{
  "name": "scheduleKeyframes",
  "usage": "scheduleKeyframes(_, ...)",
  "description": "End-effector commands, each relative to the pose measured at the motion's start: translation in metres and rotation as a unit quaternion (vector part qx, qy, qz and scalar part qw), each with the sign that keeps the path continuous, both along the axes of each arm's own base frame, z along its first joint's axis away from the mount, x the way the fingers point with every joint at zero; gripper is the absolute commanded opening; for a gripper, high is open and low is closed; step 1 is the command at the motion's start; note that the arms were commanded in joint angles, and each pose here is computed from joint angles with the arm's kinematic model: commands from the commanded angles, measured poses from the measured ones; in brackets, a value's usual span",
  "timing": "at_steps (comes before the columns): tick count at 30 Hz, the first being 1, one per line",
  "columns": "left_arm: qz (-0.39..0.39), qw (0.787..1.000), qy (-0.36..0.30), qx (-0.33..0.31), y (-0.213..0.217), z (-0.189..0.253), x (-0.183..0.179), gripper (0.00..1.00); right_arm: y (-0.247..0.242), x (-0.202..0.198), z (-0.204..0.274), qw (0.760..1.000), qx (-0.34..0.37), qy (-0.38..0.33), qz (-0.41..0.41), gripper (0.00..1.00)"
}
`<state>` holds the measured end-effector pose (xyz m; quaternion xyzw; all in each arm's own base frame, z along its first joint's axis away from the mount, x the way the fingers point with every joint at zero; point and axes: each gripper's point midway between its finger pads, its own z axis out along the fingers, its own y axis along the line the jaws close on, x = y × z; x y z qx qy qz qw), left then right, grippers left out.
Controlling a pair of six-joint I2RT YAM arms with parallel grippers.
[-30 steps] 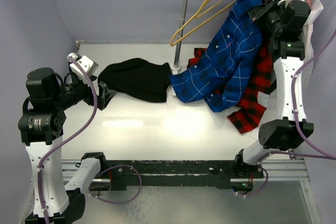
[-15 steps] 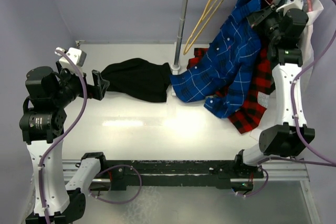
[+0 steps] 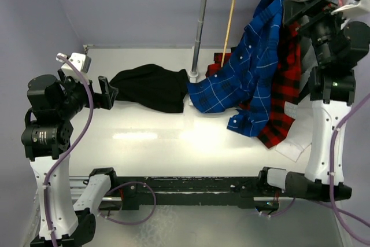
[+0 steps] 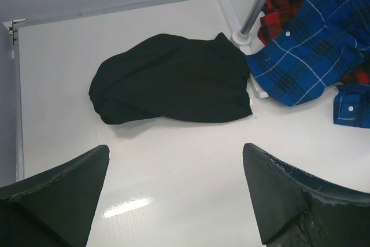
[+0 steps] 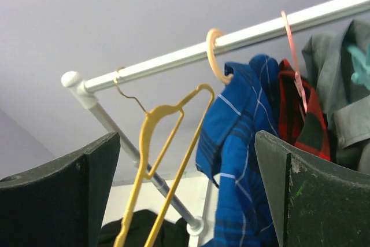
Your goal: Place the shirt on the hanger
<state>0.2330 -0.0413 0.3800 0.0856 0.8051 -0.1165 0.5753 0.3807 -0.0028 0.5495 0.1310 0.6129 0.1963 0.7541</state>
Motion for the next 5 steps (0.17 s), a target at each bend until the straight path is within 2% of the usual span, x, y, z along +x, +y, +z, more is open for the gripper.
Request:
scheduleKeyframes(1, 0.02, 1.0, -0.024, -0.004, 0.006, 0.011, 0.004, 0.99, 0.002, -0.044, 0.043, 0.998, -0.029, -0.061, -0.015, 1.0)
scheduleKeyframes(5, 0.022, 0.999, -0.029, 0.01, 0.009, 0.014, 0.004, 1.0, 0.007, -0.059, 0.05, 0.997, -0.031, -0.073, -0.005, 1.0)
